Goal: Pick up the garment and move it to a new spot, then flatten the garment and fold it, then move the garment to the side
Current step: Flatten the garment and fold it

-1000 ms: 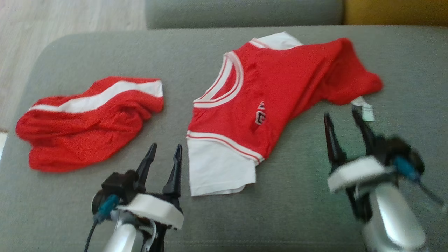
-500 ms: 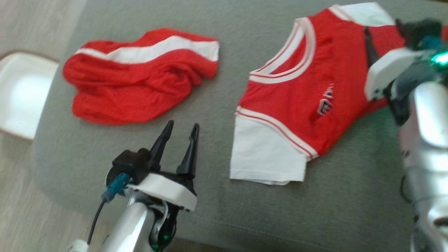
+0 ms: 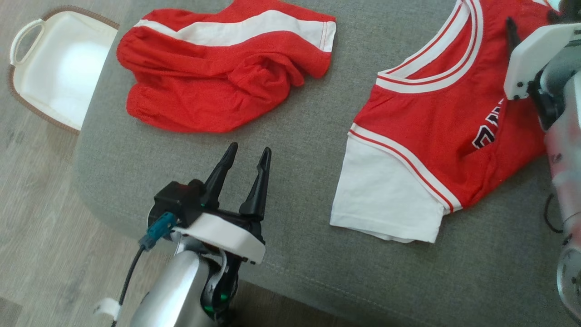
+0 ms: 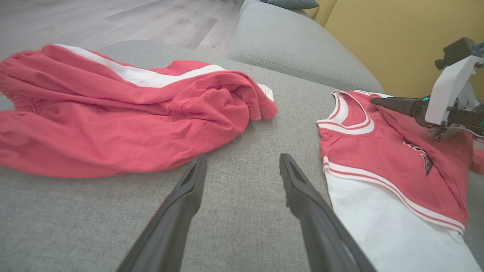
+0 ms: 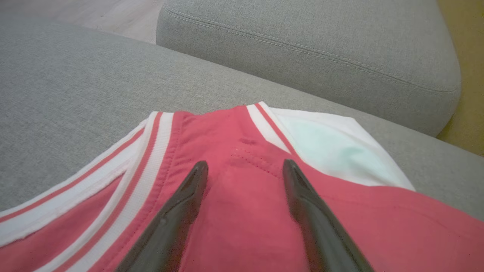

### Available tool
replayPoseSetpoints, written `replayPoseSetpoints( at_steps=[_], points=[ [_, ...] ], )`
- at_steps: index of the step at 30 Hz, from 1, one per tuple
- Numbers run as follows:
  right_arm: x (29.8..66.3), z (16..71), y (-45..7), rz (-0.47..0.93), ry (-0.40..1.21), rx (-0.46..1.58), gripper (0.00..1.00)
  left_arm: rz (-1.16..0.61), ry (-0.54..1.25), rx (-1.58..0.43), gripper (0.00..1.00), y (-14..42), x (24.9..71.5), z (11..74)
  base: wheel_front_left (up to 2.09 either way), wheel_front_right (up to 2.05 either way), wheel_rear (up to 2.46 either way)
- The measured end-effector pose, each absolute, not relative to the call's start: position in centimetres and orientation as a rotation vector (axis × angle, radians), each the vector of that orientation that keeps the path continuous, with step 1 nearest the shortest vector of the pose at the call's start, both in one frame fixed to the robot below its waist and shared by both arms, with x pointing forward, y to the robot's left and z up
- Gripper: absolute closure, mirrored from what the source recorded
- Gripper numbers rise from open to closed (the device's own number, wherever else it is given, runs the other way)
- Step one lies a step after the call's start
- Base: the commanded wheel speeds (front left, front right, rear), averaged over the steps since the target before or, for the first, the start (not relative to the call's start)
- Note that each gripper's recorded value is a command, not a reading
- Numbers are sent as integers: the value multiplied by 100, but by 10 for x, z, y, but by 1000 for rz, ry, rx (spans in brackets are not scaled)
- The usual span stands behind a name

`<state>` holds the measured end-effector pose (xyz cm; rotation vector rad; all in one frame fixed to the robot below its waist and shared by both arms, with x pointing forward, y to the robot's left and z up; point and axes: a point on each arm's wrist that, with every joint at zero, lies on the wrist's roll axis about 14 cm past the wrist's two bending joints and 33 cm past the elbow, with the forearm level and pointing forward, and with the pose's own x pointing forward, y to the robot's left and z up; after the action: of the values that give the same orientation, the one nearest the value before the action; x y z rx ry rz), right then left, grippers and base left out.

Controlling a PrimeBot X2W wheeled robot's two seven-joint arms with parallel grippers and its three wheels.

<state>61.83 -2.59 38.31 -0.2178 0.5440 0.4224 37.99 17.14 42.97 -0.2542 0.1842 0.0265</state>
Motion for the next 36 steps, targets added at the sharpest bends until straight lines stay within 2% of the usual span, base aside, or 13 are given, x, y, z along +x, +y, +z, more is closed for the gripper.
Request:
replayPoseSetpoints(
  at_steps=[12,13,14,15,24,31,36],
  points=[
    [629,371,-24,416,571,-214,0,9,187,-242,0,168,388,429,0,0,0],
    [629,370,-24,415,574,-212,18,12,188,-247,0,168,388,429,0,0,0],
    [630,370,-25,413,574,-210,66,14,189,-248,0,169,388,428,0,0,0],
    [631,371,-25,410,571,-205,100,14,189,-248,0,169,388,428,0,0,0],
    [629,383,-37,376,527,-171,100,-5,179,-253,0,162,390,432,0,0,0],
    [621,433,-40,344,374,-65,100,-47,133,-239,0,152,394,446,0,0,0],
    [602,454,-65,285,299,-5,100,-66,119,-237,0,143,390,450,0,0,0]
  ],
)
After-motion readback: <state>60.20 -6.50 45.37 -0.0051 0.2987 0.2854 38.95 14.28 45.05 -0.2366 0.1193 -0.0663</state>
